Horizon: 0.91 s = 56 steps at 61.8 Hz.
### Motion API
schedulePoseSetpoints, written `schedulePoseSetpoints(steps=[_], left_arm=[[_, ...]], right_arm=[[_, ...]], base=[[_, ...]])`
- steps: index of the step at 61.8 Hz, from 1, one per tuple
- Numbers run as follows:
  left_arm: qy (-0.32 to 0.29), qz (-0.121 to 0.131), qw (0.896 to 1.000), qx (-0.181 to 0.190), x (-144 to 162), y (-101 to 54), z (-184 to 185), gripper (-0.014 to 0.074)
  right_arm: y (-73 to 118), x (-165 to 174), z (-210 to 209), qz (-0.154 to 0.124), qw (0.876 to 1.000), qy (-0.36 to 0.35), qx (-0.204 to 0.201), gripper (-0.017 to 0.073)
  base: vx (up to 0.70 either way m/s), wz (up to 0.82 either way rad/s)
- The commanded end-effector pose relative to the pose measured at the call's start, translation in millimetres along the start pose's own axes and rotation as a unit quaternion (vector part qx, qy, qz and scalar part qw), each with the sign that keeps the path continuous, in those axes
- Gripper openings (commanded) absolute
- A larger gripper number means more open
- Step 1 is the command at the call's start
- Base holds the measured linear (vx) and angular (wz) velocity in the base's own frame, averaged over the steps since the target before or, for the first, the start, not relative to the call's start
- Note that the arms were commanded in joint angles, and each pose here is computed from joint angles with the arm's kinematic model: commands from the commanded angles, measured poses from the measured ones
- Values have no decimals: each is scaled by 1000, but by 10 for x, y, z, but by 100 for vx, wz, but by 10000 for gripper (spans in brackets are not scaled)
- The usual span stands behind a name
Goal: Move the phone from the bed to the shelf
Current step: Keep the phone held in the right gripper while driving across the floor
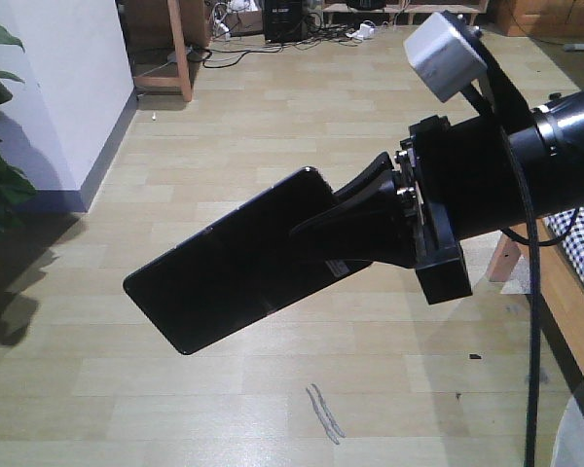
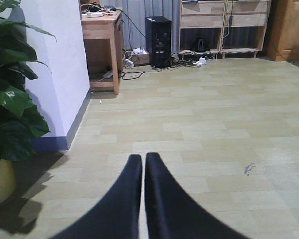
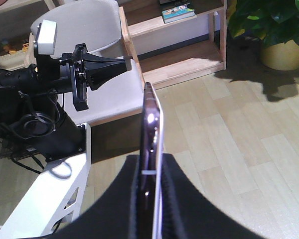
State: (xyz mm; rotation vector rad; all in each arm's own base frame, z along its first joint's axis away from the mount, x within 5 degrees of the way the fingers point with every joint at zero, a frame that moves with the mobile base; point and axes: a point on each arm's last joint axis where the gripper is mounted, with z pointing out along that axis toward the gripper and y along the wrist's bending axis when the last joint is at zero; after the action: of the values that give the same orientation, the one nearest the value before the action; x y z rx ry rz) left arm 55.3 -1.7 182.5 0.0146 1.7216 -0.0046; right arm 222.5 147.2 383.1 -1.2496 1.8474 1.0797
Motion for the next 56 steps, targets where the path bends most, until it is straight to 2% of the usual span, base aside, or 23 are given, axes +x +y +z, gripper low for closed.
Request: schedulePoseSetpoints(steps=[1,56], left_arm=[[-36,-5,999,-3,-62,6,-5,1],[-36,-5,999,-3,-62,6,-5,1]], right_arm=[[189,-138,-103,-13,999,-38,-36,-4],[195,-140,-107,-14,999,-38,-36,-4]], base=[[0,1],[5,-2]])
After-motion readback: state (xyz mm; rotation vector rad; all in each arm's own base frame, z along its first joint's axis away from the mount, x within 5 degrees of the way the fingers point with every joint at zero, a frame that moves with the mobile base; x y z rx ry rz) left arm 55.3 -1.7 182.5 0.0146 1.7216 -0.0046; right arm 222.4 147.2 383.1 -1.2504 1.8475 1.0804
